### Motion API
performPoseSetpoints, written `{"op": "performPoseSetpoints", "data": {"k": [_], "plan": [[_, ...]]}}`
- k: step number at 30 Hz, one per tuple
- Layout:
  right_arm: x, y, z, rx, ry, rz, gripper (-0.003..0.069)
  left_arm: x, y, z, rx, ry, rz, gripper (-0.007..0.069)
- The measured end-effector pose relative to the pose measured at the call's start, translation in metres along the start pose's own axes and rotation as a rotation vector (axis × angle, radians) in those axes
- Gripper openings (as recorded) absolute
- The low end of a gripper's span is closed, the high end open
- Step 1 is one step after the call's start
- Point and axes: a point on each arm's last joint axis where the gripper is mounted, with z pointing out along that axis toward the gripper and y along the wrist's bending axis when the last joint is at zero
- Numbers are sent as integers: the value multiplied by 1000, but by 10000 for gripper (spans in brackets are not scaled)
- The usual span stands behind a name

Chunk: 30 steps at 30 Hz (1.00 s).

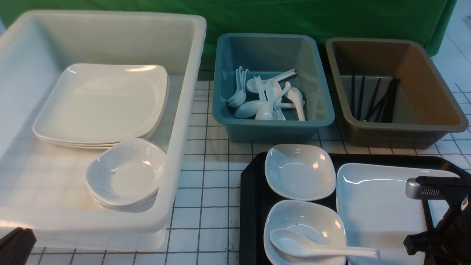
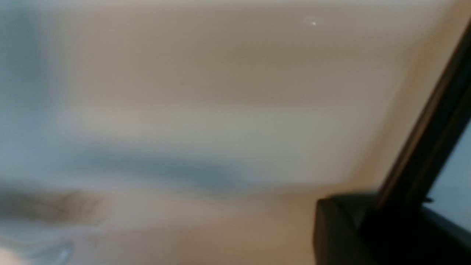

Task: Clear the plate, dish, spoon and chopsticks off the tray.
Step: Use the right arm to grab a pair of chopsticks from the plate, then use the right arm to put the chopsticks into the small storage box on the right

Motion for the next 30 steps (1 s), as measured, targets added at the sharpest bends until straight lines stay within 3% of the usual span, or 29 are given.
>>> {"op": "performPoseSetpoints", "data": {"k": [7, 16, 22, 27, 30], "plan": [[3, 2, -41, -7, -19, -44, 173, 0, 0, 0, 0, 0, 2, 5], [-18, 10, -155, -30, -426, -75, 173, 0, 0, 0, 0, 0, 1, 5], [-104, 19, -208, -42, -801, -80, 173, 0, 0, 0, 0, 0, 1, 5], [-164, 22, -193, -42, -960, -76, 173, 0, 0, 0, 0, 0, 0, 5], [-198, 22, -157, -37, -965, -72, 218, 0, 0, 0, 0, 0, 0, 5]]}}
